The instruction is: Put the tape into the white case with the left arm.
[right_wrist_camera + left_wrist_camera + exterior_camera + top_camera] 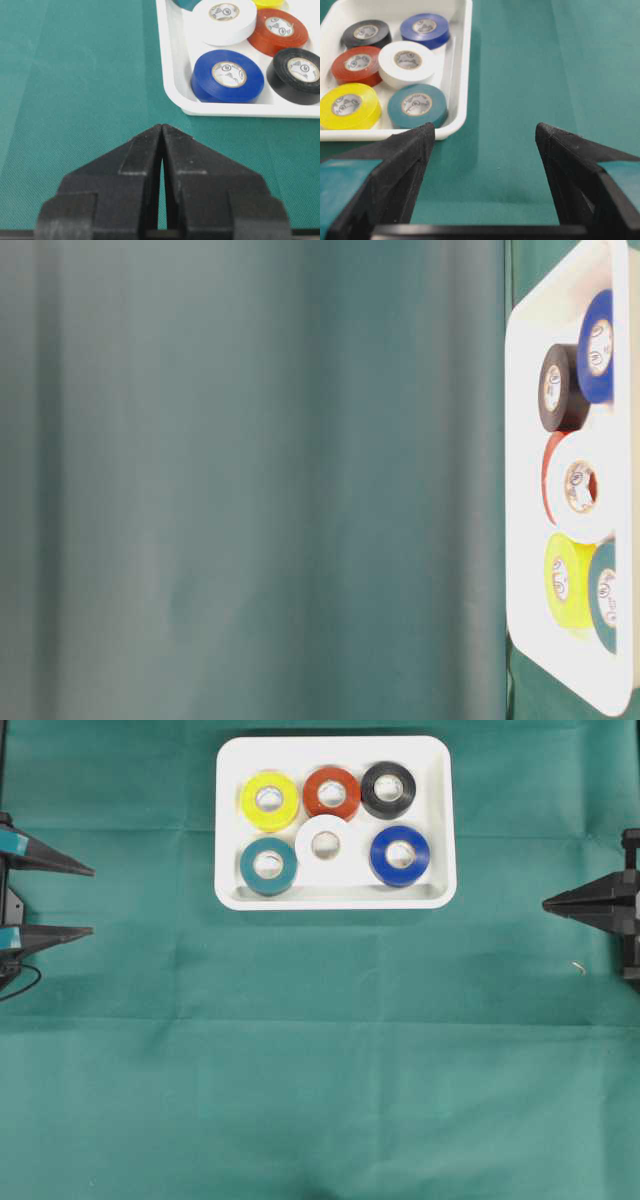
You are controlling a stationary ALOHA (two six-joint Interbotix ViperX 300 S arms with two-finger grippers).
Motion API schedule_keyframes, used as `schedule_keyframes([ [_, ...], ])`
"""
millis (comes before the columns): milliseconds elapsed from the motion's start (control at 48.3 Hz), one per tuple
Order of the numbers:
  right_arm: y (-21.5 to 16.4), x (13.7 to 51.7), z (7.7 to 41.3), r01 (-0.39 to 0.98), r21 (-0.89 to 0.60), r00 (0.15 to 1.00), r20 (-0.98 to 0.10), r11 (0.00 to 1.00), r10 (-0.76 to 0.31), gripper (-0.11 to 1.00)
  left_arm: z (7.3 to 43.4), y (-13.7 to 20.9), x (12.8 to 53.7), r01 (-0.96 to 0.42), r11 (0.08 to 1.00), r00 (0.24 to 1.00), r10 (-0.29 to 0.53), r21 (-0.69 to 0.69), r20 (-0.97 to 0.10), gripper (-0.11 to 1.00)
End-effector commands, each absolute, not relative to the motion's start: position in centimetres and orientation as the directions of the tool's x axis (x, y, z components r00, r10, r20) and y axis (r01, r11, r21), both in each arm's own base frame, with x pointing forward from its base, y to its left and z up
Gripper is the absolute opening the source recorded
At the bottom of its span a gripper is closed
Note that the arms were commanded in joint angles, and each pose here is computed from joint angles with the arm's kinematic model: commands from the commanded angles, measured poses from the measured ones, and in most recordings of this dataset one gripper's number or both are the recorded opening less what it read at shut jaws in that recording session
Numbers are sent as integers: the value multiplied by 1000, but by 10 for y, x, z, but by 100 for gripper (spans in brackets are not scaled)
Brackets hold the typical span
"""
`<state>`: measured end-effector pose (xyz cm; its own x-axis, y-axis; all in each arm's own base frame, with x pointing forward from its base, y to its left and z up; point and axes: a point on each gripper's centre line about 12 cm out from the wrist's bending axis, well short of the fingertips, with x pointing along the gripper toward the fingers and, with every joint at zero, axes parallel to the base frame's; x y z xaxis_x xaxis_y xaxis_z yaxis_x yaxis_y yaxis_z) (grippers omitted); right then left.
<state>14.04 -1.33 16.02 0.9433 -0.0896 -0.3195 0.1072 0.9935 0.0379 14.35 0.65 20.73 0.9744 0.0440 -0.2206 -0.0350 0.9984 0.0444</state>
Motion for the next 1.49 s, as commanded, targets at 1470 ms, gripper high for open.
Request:
schedule_keyframes([
  [1470,-14,143,164,110,38,946,-312,993,-92,-9,212,12,145,-71,997,975,77,39,-209,82],
])
